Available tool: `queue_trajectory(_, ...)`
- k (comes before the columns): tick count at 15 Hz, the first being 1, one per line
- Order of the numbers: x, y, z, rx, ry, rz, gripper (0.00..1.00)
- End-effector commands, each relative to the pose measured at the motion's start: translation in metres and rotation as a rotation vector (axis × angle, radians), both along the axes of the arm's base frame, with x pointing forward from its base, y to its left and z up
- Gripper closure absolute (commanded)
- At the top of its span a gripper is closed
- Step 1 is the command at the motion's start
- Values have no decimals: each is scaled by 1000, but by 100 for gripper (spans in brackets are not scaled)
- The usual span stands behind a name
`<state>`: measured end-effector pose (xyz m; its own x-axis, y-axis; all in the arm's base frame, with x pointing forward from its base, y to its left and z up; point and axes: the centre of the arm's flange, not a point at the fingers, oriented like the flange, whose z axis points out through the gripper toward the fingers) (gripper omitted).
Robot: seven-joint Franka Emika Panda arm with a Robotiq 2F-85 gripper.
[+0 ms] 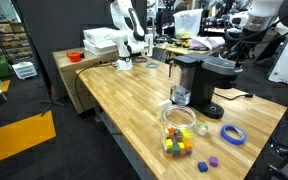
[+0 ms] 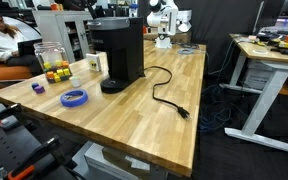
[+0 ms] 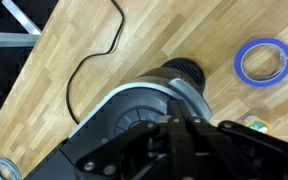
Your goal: Close the water reservoir lid on the Keurig machine
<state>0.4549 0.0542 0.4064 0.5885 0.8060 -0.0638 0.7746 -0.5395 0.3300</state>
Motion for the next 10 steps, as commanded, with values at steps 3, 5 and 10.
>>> queue_trajectory(3,11,9,74,-13,-147,-29,100)
queue_trajectory(5,12,7,74,-7,-147,-28,87)
queue_trajectory(10,9,3,77,1,-145,-56,48)
